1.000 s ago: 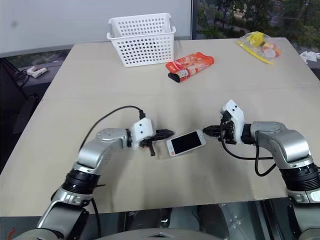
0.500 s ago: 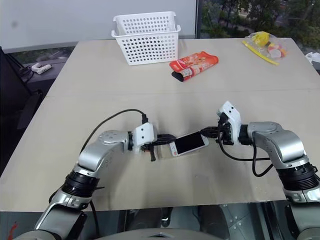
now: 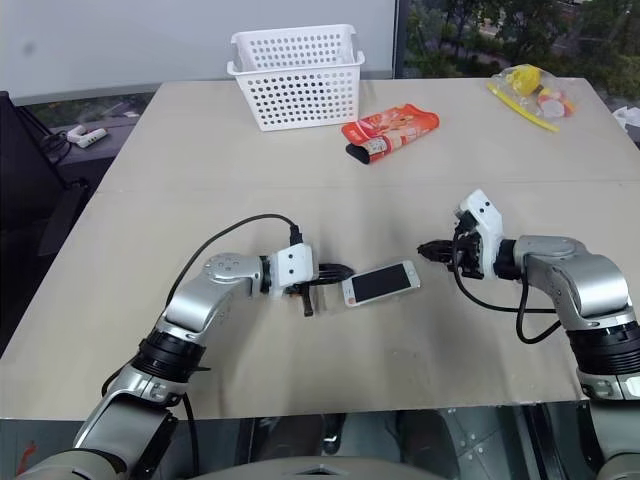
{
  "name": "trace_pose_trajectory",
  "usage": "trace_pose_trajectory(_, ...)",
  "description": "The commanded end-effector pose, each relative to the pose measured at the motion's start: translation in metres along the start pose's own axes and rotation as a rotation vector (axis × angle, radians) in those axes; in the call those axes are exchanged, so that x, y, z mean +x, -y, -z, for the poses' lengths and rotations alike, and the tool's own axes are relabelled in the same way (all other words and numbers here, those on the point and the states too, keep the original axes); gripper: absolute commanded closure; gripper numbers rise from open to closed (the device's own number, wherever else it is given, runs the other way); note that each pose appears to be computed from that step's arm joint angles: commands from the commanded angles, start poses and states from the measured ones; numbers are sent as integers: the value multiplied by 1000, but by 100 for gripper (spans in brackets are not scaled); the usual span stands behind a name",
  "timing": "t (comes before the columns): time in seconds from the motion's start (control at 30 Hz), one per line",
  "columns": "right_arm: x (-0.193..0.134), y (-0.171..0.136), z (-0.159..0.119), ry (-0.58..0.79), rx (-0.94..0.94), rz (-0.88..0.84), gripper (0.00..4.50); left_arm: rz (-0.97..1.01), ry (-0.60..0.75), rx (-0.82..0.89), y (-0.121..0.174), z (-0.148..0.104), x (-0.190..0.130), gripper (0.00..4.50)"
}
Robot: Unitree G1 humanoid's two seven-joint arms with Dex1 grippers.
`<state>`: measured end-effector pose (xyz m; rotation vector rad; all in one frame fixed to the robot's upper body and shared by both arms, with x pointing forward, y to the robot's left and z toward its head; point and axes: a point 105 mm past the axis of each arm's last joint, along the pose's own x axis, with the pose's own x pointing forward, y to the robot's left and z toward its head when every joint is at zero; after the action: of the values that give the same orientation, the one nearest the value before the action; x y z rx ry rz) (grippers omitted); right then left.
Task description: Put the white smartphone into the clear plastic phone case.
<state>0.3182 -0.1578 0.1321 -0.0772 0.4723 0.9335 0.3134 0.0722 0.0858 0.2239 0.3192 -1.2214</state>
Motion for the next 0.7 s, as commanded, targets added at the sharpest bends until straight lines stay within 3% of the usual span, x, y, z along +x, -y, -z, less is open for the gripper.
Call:
trace_pose_trajectory(0.03,-6,2,-9,23,-28,8,441,5,-59,0,2,15,3,450)
trace_pose_trajectory(0.13,-7,5,-10,26,-24,19,441,-2,-8,23,-1,0,4,450)
trace_pose_trajectory(0.27,-10,12,-1,-16,-23,51,441,-11,197,31,0,-48,-6,450)
trace_pose_trajectory(0.4,-11,11,8,-63,-24,45,441,-24,284,-11,0,-67,-19,450)
trace_pose_trajectory(0.47,-13,9,14,-93,-28,37,441,-66,250,-37,-6,-60,-32,450)
trace_pose_trajectory(0.7,-8,-1,20,-125,-27,-11,441,-138,-73,-139,-10,18,-62,450)
